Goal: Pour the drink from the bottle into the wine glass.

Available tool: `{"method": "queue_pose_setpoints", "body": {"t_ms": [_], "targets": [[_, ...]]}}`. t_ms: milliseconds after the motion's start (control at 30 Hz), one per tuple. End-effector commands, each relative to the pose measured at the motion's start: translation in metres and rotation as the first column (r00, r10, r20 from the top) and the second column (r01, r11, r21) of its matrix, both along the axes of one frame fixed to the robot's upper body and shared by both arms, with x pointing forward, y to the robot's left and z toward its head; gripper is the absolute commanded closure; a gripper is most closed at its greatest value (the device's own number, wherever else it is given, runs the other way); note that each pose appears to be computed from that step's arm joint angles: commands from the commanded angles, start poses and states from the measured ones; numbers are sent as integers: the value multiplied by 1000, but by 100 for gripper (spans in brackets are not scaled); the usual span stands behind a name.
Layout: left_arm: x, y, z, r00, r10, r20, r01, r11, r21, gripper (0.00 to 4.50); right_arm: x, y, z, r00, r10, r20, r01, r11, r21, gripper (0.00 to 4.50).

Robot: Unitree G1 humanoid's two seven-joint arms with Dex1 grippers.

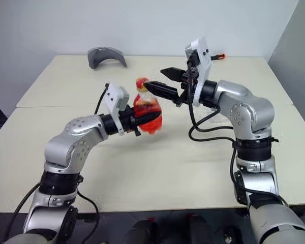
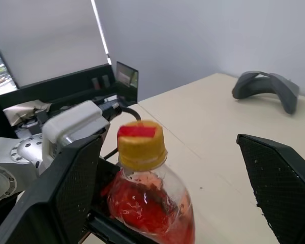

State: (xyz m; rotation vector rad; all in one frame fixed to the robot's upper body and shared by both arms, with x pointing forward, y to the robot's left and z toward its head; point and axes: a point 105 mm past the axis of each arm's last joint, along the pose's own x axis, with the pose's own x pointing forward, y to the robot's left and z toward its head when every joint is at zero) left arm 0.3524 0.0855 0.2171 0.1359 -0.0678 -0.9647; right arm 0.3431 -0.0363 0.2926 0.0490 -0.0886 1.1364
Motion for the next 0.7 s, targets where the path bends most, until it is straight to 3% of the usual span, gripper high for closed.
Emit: {"method": "queue_pose_setpoints", "body": {"t_ms": [33,633,700], "targets": [[3,-7,19,996,-24,88,25,1000,-12,326,-11,7,17,998,1,67,-2,1000,27,0],[2,-13,11,995,-47,91,50,999,-21,326,-1,22,22,999,-41,30,39,997,68,0],[2,-12,11,995,-42,92,44,999,-23,326,-1,23,22,999,-39,30,37,997,70,41]]}}
